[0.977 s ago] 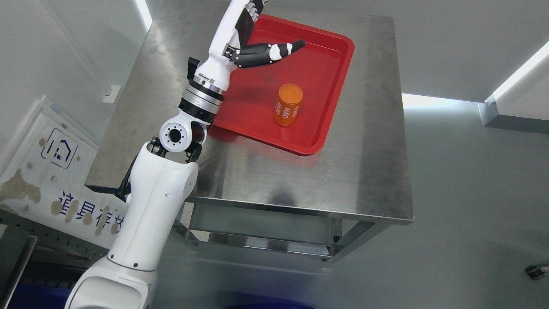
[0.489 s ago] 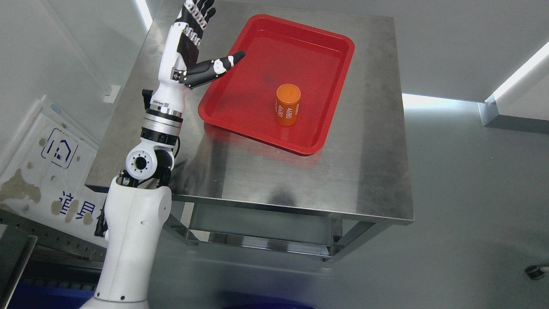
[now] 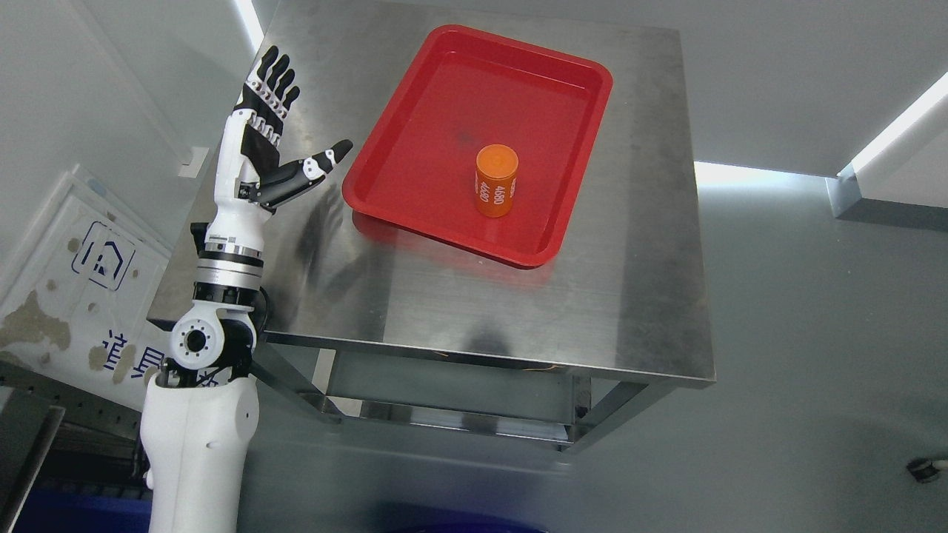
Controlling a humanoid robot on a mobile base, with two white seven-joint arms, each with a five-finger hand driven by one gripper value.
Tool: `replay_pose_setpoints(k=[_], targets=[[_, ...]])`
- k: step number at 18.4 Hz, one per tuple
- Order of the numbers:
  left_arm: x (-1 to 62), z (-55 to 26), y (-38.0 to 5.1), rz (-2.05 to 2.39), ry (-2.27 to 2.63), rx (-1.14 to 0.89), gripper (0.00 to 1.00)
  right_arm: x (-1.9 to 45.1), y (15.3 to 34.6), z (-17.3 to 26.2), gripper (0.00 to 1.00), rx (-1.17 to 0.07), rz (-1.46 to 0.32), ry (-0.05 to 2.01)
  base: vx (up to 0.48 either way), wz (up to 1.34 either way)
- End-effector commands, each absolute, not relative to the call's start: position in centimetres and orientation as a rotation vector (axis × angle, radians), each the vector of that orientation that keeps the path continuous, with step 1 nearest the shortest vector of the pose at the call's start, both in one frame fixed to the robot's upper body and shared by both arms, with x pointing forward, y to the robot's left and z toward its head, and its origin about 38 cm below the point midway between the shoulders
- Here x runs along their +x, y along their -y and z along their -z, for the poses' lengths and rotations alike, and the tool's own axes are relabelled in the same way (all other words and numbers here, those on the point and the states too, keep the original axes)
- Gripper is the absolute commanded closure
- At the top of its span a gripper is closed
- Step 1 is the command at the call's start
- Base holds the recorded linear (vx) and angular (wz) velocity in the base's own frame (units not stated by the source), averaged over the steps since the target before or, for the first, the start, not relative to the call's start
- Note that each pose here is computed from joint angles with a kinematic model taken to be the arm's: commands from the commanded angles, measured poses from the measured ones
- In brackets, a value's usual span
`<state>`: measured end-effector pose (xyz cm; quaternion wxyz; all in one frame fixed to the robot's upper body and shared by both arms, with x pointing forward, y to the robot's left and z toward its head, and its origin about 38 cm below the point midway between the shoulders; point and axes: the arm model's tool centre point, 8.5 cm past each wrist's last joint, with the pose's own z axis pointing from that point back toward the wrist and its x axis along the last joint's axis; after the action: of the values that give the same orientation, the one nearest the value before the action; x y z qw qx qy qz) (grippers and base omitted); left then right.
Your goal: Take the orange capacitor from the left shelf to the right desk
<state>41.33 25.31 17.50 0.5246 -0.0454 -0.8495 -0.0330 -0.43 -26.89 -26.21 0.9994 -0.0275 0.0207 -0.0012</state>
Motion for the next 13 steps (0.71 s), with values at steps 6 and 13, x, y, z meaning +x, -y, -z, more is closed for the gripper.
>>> replay_pose_setpoints(k=[6, 13], targets=[[37.84, -15.35, -29.28, 0.032, 1.985, 0.000, 0.00, 0.85, 28.03, 26.17, 0.00, -0.073, 0.007, -0.006, 0.000, 0.00], [38.31, -15.92, -28.68, 0.050, 1.998, -0.014, 0.00, 0.85, 28.03, 26.17, 0.00, -0.073, 0.007, -0.006, 0.003, -0.02]])
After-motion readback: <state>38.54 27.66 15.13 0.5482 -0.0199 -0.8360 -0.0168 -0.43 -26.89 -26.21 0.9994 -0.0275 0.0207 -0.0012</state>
